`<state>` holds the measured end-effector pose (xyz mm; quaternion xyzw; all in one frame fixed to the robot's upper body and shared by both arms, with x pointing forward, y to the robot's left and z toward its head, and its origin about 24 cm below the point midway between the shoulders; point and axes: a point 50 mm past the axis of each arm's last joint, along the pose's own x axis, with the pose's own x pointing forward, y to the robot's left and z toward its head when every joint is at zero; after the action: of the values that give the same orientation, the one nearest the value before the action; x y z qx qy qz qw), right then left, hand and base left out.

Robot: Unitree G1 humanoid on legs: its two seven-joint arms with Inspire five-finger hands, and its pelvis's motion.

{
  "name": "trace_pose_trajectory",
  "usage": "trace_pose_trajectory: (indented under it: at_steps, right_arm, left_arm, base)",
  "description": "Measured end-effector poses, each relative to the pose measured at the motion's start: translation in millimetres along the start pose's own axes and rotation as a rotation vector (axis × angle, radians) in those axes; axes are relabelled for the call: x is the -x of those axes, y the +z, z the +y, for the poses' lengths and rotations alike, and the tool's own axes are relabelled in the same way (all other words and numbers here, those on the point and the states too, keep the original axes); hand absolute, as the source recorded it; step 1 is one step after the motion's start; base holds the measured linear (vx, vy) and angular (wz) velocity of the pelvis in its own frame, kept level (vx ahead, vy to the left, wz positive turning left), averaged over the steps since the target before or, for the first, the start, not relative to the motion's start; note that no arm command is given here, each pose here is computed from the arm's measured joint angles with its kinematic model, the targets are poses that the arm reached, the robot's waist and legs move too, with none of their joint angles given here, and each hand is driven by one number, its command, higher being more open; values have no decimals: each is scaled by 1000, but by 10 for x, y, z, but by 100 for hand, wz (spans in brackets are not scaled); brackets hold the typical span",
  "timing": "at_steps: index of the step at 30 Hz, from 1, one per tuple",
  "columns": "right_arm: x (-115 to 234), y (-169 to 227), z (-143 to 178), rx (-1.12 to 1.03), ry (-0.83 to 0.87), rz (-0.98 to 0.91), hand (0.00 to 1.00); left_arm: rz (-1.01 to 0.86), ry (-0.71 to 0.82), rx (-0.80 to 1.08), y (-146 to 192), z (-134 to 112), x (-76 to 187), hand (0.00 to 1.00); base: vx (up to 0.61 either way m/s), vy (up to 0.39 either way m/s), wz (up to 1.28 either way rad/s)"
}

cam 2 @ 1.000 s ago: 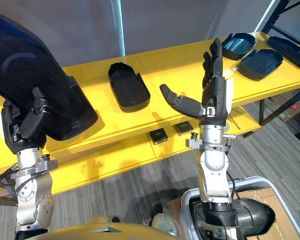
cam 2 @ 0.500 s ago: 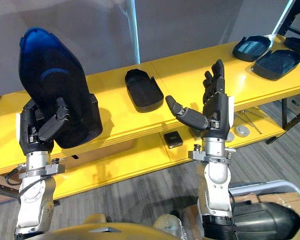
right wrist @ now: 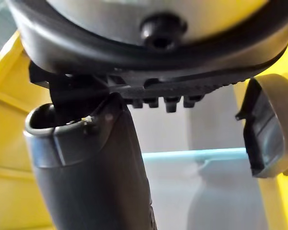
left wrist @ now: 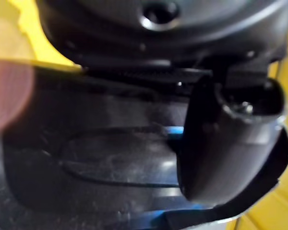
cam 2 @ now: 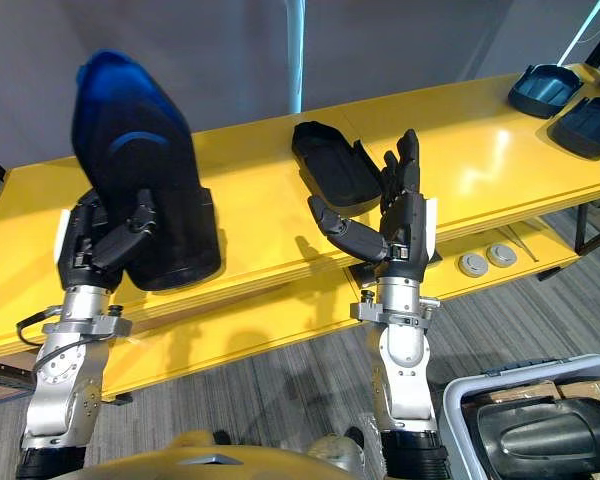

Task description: Walk over and take three plastic housings, then place them on the shelf

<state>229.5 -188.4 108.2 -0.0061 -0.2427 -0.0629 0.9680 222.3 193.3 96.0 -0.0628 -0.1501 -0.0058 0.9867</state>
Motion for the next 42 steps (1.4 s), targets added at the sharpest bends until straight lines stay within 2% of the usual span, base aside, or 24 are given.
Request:
trace_pose_trajectory:
  at_steps: [3,9,13,15,18,22,28,34,40,41,42]
  right_arm:
    - [-13,9,-70,24,4,0,100]
    - [60,-37,-245,28,-13,57,100]
    - [92,-62,-235,29,38,83,100]
    - [82,-60,-191,29,111,85,100]
    - [86,-66,-138,4,173,91,100]
    - [88,-82,-82,8,236,108,100]
    - [117,-123,47,-22,312,138,100]
    - [118,-125,52,-22,326,141,100]
    - [98,-141,58,-1,360,169,100]
    - [95,-148,81,-5,366,175,100]
    - [100,-155,101,-9,373,181,100]
  left_arm:
    - [10,-47,77,-10,-52,-22,0]
    - [101,-40,235,-70,-94,-185,0]
    - [159,54,275,-217,-38,-391,0]
    - [227,146,243,-348,91,-551,0]
    - [271,262,263,-443,261,-591,0]
    - [280,322,312,-435,370,-657,0]
    - [325,421,260,-415,515,-945,0]
    - [378,495,225,-387,738,-1018,0]
    - [429,463,136,-408,762,-1059,0]
    - [437,448,101,-397,765,-1073,100]
    - [439,438,71,-383,769,-1093,100]
  base:
    - [1,-40,-24]
    - [-47,-12,-24]
    - [-38,-11,-14]
    - [-45,-2,-23]
    - [-7,-4,-6]
    - [5,1,-7]
    - [-13,4,-9]
    - [-24,1,-9]
    - [-7,-3,1]
    - [-23,-17,6]
    - [0,0,0]
